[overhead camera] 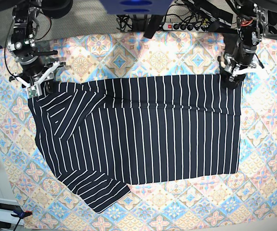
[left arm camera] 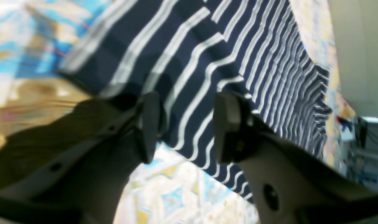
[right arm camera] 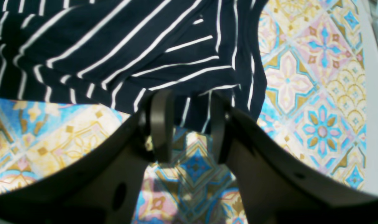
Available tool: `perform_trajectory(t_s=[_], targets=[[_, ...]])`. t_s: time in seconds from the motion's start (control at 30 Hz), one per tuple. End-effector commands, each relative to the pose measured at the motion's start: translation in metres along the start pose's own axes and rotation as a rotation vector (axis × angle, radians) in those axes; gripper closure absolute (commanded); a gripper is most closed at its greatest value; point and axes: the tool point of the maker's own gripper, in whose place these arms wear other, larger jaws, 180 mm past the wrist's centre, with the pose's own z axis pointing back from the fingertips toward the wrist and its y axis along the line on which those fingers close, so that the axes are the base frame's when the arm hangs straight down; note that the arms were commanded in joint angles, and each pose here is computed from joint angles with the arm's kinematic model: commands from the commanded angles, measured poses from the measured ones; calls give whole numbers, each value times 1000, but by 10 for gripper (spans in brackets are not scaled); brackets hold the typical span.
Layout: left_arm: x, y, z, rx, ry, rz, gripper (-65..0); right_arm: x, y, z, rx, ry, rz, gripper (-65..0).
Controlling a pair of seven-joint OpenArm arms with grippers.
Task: Fold the T-shirt properly
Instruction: 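Lower both grippers, laying the folded edge flat on the shirt, then adjust both grippers' grip along the folded shirt edge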
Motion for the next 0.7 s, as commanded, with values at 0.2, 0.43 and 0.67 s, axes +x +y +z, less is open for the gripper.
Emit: perform_trajectory(t_s=[0.2,0.43,0.67], targets=[[1,3,4,-5,-1,18,-258,5,1,5,5,-26,8,-196],[-19,19,12,35,28,81,-258,4,6,4,9,-27,-10,-196],[-22,25,8,51,26,95,-258,3,6,4,9,-25,-12,-196]])
